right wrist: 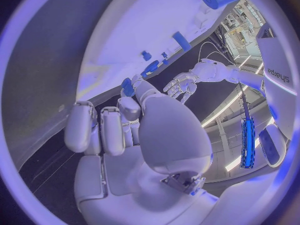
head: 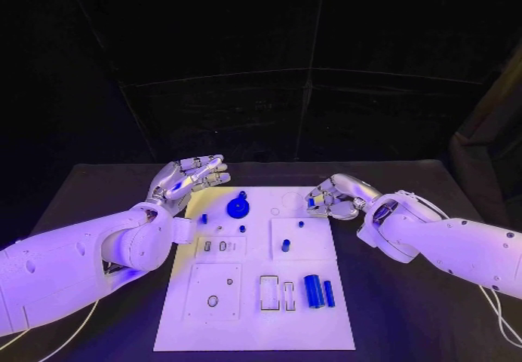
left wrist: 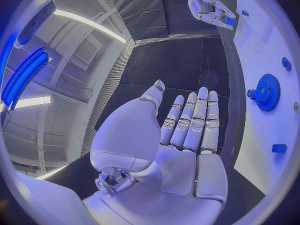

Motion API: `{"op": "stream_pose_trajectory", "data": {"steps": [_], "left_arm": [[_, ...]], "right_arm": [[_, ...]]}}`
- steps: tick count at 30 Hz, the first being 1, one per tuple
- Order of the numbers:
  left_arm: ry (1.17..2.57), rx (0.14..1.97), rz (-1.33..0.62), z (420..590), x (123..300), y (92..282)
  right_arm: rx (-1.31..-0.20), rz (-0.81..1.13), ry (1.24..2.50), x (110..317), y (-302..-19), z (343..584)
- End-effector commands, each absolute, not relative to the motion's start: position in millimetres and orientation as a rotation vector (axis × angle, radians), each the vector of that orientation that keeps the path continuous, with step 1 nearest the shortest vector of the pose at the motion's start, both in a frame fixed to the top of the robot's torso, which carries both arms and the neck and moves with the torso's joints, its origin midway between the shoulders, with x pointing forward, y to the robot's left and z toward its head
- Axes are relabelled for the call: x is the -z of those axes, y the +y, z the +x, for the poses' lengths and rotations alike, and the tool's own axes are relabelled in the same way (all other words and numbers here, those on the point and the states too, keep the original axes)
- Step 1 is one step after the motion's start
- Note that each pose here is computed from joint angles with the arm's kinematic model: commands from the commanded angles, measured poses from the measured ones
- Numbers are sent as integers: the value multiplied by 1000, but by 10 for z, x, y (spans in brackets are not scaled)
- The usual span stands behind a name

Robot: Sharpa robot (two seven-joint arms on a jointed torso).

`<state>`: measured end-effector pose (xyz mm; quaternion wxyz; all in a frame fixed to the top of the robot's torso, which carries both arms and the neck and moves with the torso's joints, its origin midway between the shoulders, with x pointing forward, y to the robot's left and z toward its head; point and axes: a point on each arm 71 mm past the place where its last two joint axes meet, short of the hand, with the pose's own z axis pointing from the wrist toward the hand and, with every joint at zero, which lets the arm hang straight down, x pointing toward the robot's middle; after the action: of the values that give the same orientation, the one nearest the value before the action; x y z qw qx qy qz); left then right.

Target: Assemble the parts on the task board

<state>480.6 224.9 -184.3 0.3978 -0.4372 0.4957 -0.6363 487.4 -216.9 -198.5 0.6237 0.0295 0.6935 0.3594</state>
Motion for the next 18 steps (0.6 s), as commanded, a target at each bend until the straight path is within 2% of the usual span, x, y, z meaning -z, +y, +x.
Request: {"op": "stream_pose_trajectory", "data": {"steps": [1,7,14,18], "left_arm": [[1255,1625,-1095,4804,1822,2241],[1252,1623,-1097,4818,1818,2252],[1241,1616,-1110,4848,1812,2282],[1234,1610,-1110,4867,1805,2301]], "right_arm": [[-792,104,1573,1912,-2043,4855],[-846,54,1610,1847,-1511,4771],[-893,-107,1639,1843,-869,4709],[-890,-158,1643,1851,-627,4698]]}}
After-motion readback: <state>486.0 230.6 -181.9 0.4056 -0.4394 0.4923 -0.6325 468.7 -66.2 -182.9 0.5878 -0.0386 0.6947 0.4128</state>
